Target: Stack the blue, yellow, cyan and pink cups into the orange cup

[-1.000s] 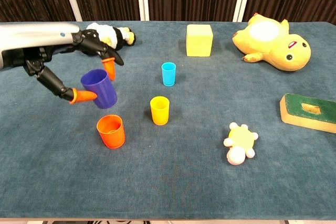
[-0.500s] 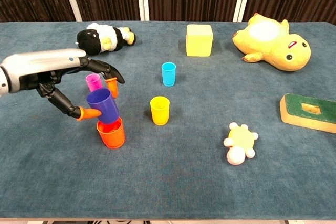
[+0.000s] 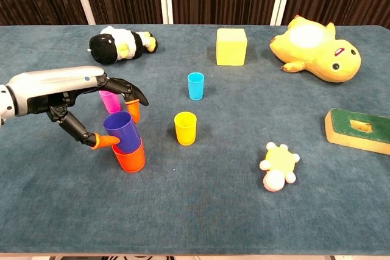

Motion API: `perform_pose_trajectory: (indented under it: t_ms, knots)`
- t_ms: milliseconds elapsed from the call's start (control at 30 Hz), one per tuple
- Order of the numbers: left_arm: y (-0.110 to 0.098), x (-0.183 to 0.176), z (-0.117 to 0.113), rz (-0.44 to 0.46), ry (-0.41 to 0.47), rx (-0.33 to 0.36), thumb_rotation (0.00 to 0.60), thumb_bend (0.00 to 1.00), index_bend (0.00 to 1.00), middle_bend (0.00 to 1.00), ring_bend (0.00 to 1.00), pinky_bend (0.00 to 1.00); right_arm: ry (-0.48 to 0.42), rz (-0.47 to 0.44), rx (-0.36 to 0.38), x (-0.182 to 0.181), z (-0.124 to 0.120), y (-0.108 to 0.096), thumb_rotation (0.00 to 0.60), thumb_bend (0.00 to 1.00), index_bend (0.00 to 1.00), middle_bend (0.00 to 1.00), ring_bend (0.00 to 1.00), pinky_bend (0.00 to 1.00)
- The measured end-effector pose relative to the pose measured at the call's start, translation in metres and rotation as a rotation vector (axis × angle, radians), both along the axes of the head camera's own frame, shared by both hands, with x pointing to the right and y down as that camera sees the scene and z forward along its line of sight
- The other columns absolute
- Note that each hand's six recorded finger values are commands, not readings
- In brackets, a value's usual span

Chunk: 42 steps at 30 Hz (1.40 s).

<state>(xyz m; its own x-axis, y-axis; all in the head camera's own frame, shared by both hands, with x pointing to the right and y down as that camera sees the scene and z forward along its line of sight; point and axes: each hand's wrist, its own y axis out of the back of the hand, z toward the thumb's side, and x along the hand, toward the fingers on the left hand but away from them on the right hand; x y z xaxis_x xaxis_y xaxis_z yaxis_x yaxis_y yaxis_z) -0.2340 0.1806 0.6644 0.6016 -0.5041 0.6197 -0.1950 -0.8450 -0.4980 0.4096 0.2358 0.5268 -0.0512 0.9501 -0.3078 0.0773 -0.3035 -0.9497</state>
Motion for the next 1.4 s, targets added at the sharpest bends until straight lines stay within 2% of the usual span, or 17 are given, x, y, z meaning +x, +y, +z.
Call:
perform_pose_trajectory:
  t_ms: [100,500,733,967,1233,1400]
  knots:
    - [0.000,-0.001,0.001,0.002,-0.014,0.009,0.600,0.31,0.41,0.18,0.04,0.02,0.000,0.001,0.000,0.000,0.000,0.000,0.600,0.32,0.05,0.07,0.14,0.06]
    - [0.001,0.002,0.002,0.038,-0.044,0.023,0.600,0.22,0.19,0.16,0.04,0.02,0.001,0.004,0.003,0.001,-0.001,0.000,0.600,0.32,0.05,0.07,0.14,0.06]
    - [-0.007,0.003,-0.003,-0.001,-0.025,0.051,0.600,0.21,0.19,0.16,0.04,0.02,-0.001,0.003,0.004,0.001,-0.001,0.000,0.600,0.32,0.05,0.07,0.14,0.06]
    - [-0.028,0.012,0.003,-0.065,-0.008,0.060,0.600,0.21,0.25,0.17,0.04,0.02,0.001,-0.003,-0.001,-0.001,0.000,0.000,0.600,0.32,0.05,0.07,0.14,0.06]
    - [-0.041,0.046,0.017,0.006,-0.024,0.003,0.600,0.21,0.31,0.18,0.04,0.02,0.004,-0.003,-0.005,-0.001,0.002,0.000,0.600,0.32,0.05,0.07,0.14,0.06]
    - [-0.041,0.060,0.021,0.061,-0.046,0.004,0.600,0.21,0.31,0.18,0.04,0.02,0.002,0.000,0.000,0.000,0.001,0.000,0.600,0.32,0.05,0.07,0.14,0.06]
